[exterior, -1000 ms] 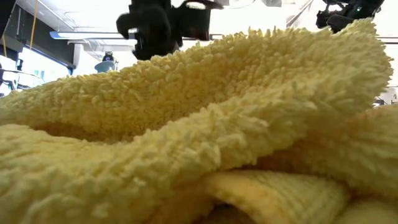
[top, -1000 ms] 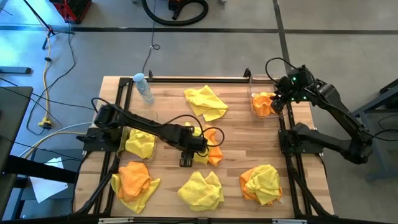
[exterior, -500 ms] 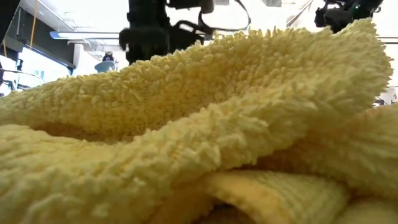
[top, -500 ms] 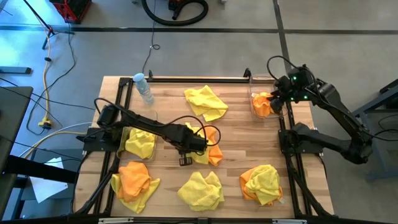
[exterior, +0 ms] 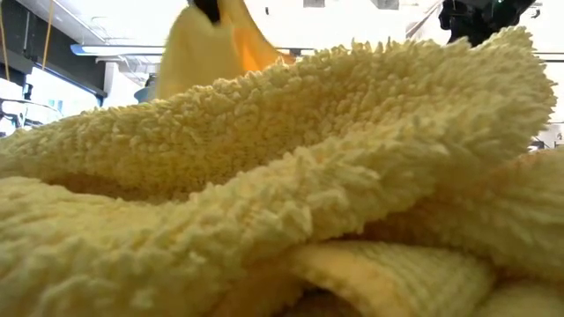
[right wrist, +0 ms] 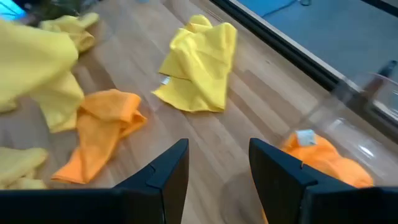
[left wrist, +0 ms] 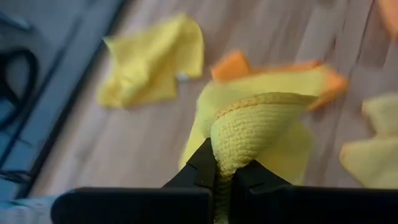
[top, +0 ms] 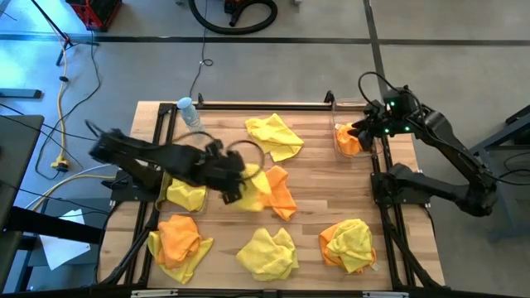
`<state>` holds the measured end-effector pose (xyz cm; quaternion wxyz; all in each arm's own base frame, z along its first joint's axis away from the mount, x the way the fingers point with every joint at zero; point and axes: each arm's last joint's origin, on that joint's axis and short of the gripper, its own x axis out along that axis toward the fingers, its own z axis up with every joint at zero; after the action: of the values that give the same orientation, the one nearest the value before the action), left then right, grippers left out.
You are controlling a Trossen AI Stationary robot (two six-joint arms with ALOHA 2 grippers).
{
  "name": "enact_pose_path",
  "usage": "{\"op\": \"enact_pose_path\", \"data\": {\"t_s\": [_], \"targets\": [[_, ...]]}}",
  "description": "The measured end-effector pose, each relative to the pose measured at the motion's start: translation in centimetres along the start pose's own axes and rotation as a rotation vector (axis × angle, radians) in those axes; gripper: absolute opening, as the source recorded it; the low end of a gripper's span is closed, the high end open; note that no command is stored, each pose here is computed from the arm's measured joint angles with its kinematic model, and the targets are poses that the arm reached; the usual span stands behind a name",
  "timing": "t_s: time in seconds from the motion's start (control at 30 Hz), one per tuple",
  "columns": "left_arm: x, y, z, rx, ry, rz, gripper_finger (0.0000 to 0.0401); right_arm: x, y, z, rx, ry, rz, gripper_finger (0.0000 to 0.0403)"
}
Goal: Sort microfiber towel by color & place in baskets
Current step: Put the yellow microfiber cloth into the left transparent bin
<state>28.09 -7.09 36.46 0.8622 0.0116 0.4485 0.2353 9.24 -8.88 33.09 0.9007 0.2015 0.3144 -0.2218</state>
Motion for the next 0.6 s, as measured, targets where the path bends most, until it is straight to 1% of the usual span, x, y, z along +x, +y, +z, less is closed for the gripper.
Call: {"op": "enact_pose_path", "data": {"t_s": [0.13,0.23,0.33,0.47,0.53,0.6], "targets": [[-4.1,2.3,-0.9,-0.035,-0.141,0.04,0.0,0.6,0.8,0.5,0.003,-0.048,0.054,0.0162],[-6.2,3.8,-1.9,-0.062,-0.205,0.084,0.0,1.2,1.6,1.1,-0.002,-0.072,0.086,0.0162],[-7.6,5.4,-3.1,-0.061,-0.218,0.133,0.0,2.0,2.3,1.6,-0.006,-0.08,0.088,0.0162],[-8.6,7.5,-4.8,-0.047,-0.159,0.184,0.0,3.6,3.4,2.2,-0.003,-0.071,0.086,0.0162],[-9.1,8.2,-5.1,-0.065,-0.172,0.181,0.0,4.4,3.9,2.4,-0.002,-0.059,0.079,0.0162],[-9.8,9.3,-5.7,-0.038,-0.194,0.176,0.0,5.4,4.5,2.6,0.004,-0.045,0.068,0.0162]]}}
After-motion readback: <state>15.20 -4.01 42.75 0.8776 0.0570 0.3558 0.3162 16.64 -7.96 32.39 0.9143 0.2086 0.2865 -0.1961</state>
